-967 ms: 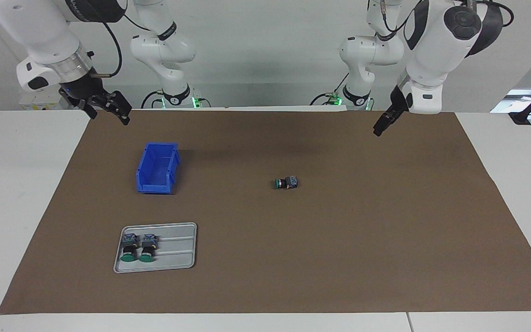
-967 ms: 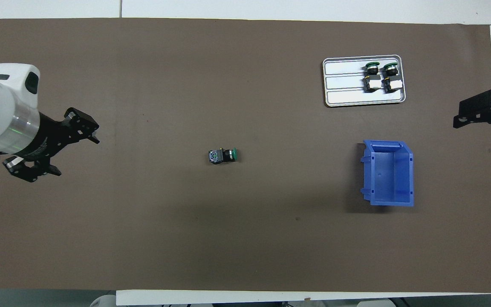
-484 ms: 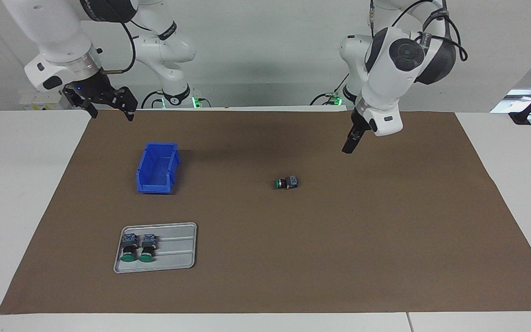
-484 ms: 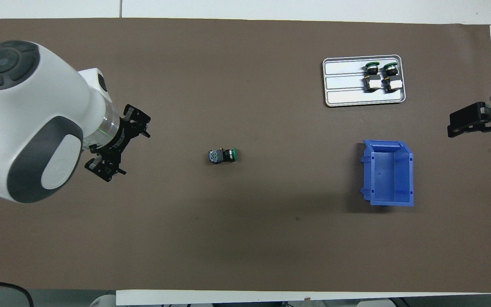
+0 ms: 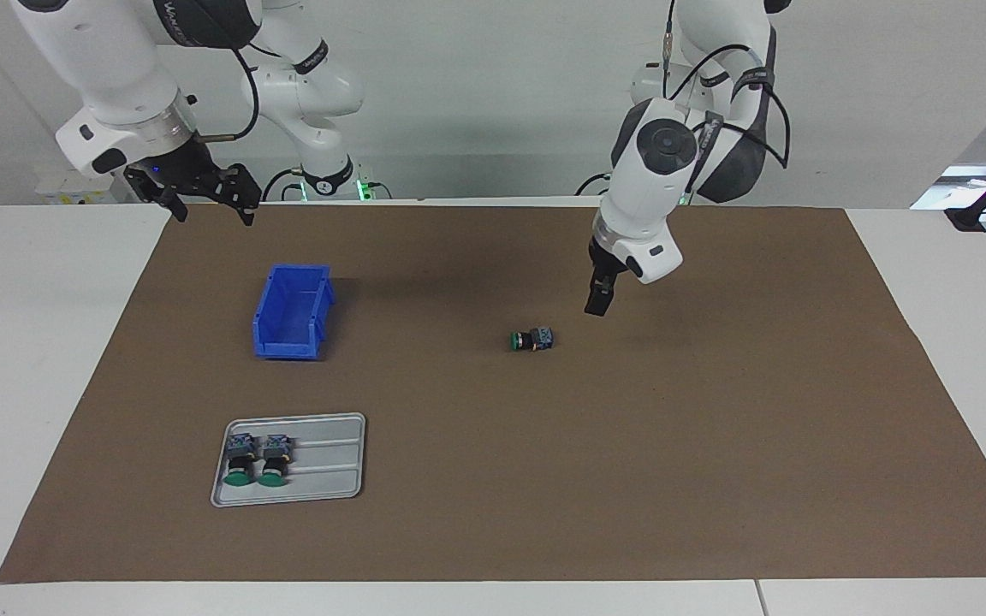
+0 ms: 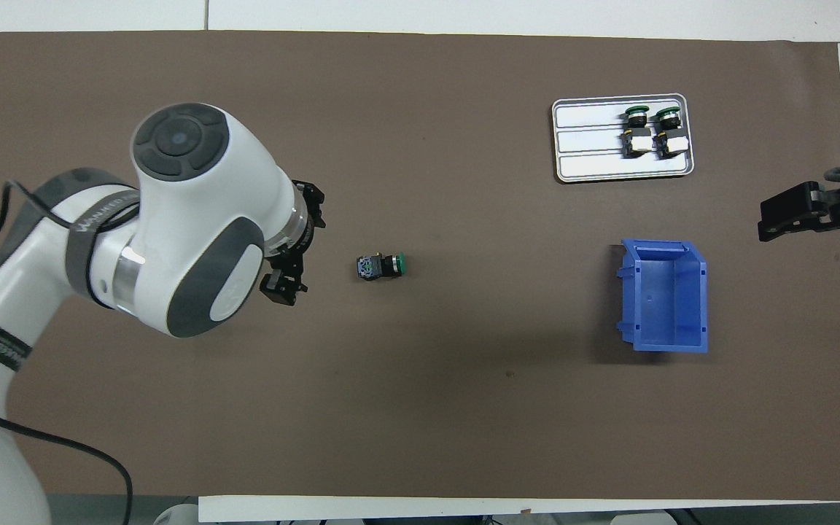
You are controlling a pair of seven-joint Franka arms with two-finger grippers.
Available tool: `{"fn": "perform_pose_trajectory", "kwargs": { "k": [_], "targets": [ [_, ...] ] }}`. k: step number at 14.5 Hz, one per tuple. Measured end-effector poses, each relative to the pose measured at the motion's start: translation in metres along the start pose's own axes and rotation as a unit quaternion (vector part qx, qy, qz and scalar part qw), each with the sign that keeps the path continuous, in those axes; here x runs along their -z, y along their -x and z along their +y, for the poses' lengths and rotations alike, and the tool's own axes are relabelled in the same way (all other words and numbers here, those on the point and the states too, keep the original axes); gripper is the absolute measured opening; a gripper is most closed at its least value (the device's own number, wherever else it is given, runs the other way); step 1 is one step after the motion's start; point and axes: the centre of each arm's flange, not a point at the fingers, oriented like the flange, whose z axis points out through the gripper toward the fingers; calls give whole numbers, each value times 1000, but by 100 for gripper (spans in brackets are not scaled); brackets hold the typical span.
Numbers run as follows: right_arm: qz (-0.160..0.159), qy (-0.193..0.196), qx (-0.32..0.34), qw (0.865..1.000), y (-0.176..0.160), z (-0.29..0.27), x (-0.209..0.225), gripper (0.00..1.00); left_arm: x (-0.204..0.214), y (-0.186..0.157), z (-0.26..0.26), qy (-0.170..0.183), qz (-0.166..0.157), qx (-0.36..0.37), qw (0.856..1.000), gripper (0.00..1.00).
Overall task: Place and press button with both arms
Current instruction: 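Move the left gripper down onto the button and grasp it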
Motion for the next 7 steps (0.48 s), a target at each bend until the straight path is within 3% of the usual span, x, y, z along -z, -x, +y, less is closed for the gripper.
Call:
{"fn": "perform_pose_trajectory", "kwargs": {
  "k": [7],
  "targets": [
    [0, 0, 0, 1000, 0, 0, 0, 100, -65, 51, 17, 8, -4, 82, 997, 100]
  ]
}}
